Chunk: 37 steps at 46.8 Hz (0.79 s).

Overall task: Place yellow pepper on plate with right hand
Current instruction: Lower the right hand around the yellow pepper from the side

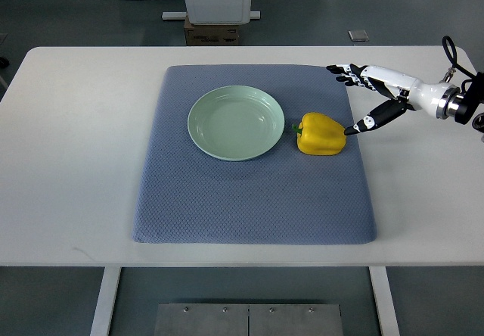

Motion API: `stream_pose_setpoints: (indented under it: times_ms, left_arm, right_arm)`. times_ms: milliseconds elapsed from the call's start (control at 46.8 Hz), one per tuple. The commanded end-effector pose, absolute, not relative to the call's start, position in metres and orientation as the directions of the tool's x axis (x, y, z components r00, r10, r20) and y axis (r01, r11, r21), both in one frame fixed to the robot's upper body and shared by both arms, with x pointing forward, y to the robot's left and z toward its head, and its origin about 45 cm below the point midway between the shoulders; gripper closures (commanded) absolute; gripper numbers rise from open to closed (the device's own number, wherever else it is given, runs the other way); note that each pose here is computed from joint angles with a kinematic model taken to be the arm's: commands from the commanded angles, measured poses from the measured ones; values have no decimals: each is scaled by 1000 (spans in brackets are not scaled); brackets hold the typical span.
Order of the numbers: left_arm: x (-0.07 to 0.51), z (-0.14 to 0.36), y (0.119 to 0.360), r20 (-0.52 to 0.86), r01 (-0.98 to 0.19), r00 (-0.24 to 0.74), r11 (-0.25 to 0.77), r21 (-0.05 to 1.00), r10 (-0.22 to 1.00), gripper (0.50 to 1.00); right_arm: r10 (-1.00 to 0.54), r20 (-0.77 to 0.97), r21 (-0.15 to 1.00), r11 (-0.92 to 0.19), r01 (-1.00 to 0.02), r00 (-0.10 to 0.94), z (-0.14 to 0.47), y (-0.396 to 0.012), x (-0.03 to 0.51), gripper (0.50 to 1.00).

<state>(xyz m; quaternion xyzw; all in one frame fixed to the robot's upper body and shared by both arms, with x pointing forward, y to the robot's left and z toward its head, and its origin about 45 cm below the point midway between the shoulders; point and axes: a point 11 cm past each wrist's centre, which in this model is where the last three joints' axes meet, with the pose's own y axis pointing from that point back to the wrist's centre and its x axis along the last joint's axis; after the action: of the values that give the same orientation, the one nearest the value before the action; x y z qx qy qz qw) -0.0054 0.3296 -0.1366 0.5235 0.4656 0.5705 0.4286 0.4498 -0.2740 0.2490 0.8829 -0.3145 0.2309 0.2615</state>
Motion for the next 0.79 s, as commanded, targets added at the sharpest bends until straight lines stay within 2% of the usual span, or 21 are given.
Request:
stream_pose_setpoints:
  times_ms: [0,299,770]
  left_arm:
    - [-5,-137,330,198,-2,-84,-199,980,977,500]
    - [-5,-137,330,198,-2,-84,-199,980,977,500]
    - [-5,-137,330,198,-2,-84,-199,980,977,500]
  right_arm:
    - [-411,579,345,-659,-668,704,242,-277,447,500]
    - [-330,603,397,-665,-632,726,231,-272,444,500]
    - [-264,685,389,-656,-647,679,207,-247,443,505]
